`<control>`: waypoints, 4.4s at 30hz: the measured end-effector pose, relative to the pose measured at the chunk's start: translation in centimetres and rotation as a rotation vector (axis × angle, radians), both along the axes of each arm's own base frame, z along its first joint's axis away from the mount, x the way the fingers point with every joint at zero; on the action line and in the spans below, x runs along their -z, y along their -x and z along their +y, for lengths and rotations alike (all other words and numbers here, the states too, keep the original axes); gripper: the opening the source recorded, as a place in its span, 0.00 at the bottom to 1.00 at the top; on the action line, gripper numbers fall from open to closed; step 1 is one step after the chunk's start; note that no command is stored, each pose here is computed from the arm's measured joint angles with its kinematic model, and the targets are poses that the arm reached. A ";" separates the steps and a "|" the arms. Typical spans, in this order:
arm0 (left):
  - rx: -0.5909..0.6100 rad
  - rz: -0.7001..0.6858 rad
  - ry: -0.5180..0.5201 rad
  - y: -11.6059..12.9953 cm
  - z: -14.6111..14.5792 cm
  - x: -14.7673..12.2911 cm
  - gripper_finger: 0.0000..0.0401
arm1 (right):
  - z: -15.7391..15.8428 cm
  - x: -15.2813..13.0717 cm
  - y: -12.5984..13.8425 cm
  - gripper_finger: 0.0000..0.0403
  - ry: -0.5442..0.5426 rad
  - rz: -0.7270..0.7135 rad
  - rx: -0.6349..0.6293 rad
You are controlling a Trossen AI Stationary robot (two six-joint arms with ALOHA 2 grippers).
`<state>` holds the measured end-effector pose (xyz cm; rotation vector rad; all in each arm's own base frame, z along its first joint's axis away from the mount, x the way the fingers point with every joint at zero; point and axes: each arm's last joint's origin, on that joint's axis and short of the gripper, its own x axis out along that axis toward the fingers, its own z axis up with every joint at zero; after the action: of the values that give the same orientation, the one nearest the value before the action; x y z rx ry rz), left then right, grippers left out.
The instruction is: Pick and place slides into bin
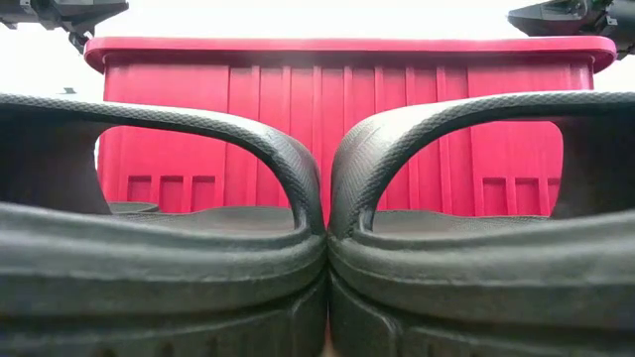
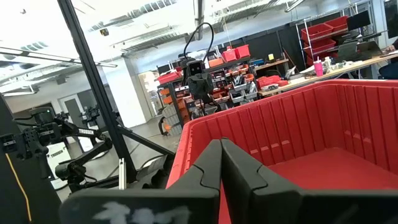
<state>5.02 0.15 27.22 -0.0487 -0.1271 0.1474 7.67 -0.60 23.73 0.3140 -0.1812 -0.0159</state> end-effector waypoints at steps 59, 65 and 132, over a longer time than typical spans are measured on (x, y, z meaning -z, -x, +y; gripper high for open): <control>0.012 -0.034 -0.022 0.0 0.0 -0.4 0.08 | 1.5 -14.9 1.6 0.19 -0.290 0.880 -0.461; 0.035 -0.053 0.145 0.0 0.0 -0.3 0.08 | 1.9 -13.0 1.2 0.19 -0.498 1.093 -0.600; 0.028 0.016 0.207 -0.1 0.0 0.4 0.08 | 12.8 9.8 -0.6 0.63 -0.608 1.429 -0.956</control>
<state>5.09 0.12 26.78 -0.2551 -0.0947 0.1322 8.24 12.23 13.97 0.8902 1.4279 0.6488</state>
